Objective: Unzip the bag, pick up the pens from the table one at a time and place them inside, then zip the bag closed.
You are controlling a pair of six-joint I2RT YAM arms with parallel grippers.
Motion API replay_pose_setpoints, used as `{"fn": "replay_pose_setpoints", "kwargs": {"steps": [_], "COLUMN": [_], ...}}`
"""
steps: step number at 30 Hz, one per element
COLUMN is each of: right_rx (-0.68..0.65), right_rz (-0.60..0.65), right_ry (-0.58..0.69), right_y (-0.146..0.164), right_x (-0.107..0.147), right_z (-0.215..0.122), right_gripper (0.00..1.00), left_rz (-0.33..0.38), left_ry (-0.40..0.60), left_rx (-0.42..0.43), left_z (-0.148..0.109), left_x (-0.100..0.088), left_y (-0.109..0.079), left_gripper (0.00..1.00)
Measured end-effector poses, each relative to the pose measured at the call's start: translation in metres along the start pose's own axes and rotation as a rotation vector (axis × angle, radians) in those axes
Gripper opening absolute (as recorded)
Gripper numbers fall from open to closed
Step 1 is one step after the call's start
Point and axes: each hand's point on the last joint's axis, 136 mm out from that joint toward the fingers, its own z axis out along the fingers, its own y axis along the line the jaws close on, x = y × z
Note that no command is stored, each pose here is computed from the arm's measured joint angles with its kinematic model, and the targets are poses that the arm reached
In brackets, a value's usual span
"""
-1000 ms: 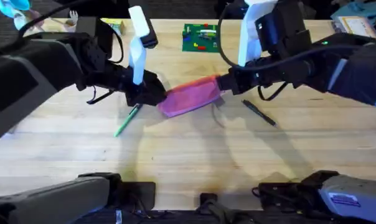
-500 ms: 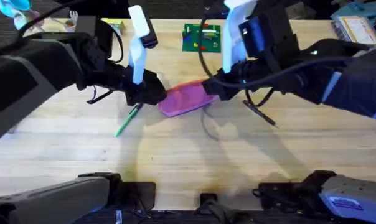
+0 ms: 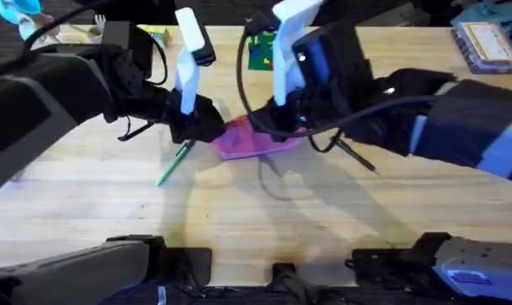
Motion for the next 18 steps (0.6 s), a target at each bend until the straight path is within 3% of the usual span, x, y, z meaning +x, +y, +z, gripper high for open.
{"fn": "replay_pose_setpoints", "kwargs": {"steps": [6, 14, 18], "right_rx": [-0.087, -0.102, -0.093], "right_rz": [-0.002, 0.043, 0.075], "right_ry": [-0.048, -0.051, 0.011], "right_y": [0.03, 0.033, 0.031], "right_x": [-0.011, -0.011, 0.003], "right_z": [0.011, 0.017, 0.018], "right_gripper": [0.028, 0.029, 0.028], "left_rz": [0.0, 0.0, 0.0], "left_ry": [-0.003, -0.003, -0.003], "left_rx": [0.001, 0.001, 0.001], "left_z": [0.0, 0.0, 0.0], "left_x": [-0.001, -0.001, -0.001], "left_y": [0.0, 0.0, 0.0], "left_gripper": [0.042, 0.042, 0.042]}}
